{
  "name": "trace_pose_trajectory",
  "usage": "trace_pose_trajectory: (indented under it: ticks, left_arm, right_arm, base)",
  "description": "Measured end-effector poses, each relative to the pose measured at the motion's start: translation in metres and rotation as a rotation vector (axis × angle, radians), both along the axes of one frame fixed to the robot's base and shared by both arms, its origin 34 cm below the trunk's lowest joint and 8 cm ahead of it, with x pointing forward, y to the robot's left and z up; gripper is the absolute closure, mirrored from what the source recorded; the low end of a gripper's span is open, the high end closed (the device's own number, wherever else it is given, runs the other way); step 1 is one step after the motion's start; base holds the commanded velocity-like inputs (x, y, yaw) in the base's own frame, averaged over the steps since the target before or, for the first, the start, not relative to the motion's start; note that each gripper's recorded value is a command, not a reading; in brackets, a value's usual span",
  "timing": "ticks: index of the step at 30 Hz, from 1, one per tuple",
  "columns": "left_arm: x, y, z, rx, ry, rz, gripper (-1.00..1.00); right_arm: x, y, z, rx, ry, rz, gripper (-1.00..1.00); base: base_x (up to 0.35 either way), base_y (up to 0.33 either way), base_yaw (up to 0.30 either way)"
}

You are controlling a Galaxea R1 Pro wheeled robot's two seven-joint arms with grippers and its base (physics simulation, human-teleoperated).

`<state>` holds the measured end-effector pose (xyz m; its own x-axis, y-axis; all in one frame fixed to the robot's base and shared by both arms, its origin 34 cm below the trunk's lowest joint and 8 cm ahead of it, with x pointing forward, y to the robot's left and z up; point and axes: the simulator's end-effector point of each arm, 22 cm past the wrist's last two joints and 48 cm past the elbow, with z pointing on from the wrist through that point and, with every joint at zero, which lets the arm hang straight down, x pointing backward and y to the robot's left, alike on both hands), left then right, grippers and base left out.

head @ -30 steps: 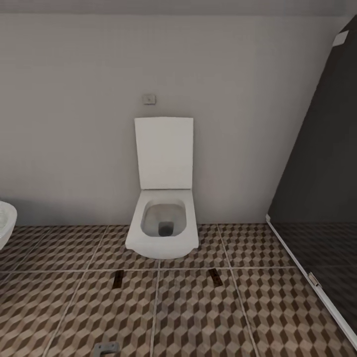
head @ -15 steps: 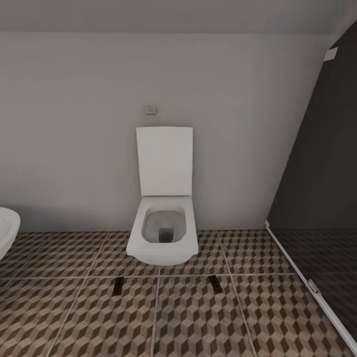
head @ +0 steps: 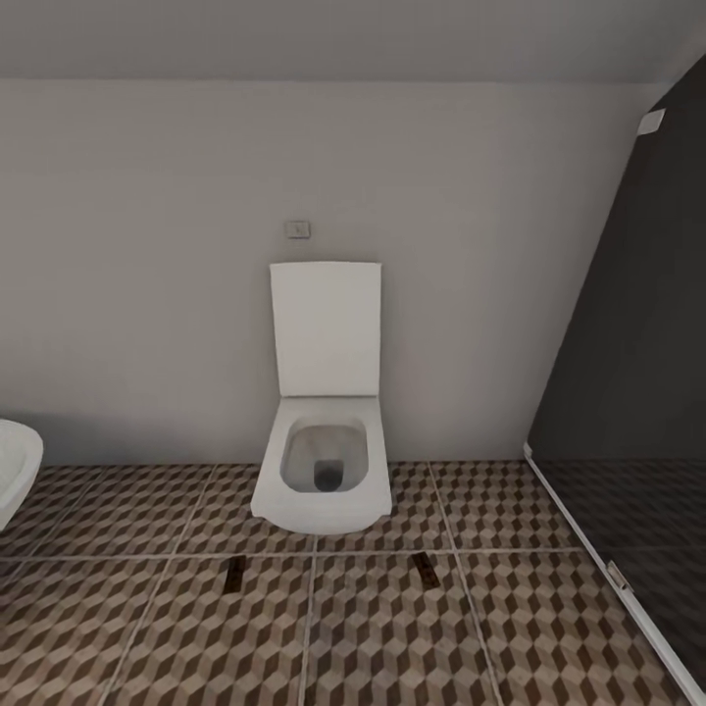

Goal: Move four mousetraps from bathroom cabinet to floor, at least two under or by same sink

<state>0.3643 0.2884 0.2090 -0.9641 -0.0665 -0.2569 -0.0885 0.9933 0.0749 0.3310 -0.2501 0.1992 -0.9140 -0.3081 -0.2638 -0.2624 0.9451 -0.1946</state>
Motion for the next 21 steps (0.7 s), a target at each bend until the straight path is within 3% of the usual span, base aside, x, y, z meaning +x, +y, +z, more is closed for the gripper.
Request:
trace_pose_trajectory:
  ticks: [21]
  left_arm:
    - [0.008, 0.001, 0.045, 0.003, 0.005, 0.001, -1.0]
  right_arm:
    - [0.011, -0.001, 0.046, -0.001, 0.001, 0.0, -1.0]
  base:
    - [0.0, 0.0, 0.0]
